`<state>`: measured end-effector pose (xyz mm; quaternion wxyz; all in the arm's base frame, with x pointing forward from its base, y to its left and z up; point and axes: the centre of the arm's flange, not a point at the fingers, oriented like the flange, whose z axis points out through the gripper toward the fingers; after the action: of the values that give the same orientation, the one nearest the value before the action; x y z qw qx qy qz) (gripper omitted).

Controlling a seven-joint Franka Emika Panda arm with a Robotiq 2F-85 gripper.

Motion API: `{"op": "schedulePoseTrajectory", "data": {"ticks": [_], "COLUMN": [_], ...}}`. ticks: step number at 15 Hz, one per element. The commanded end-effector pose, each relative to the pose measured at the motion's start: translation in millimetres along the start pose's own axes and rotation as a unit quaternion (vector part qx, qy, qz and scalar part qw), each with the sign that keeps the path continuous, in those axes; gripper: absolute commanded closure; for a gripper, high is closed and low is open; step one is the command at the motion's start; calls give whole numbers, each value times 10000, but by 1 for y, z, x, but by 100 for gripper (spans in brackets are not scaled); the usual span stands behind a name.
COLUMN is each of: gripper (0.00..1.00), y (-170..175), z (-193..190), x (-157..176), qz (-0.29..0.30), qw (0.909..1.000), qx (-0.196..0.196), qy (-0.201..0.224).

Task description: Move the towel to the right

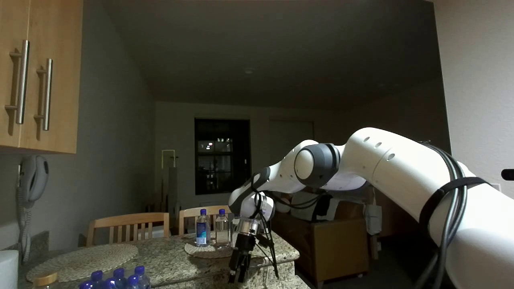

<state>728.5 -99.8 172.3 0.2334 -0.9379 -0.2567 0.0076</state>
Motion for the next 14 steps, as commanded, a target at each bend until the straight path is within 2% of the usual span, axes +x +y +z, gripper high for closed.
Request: {"op": "schedulePoseTrajectory", "data": {"ticks": [1, 7, 9, 14], "gripper": [0, 0, 26, 61], "y": [-18, -24, -26, -27], "z": [2, 25, 31, 29], "x": [-19, -27, -28, -28], "qz": [103, 97, 68, 70], "qw": [9993, 9975, 9973, 9977], "qx": [-15, 151, 166, 208], "qy": [-356, -680, -719, -636]}}
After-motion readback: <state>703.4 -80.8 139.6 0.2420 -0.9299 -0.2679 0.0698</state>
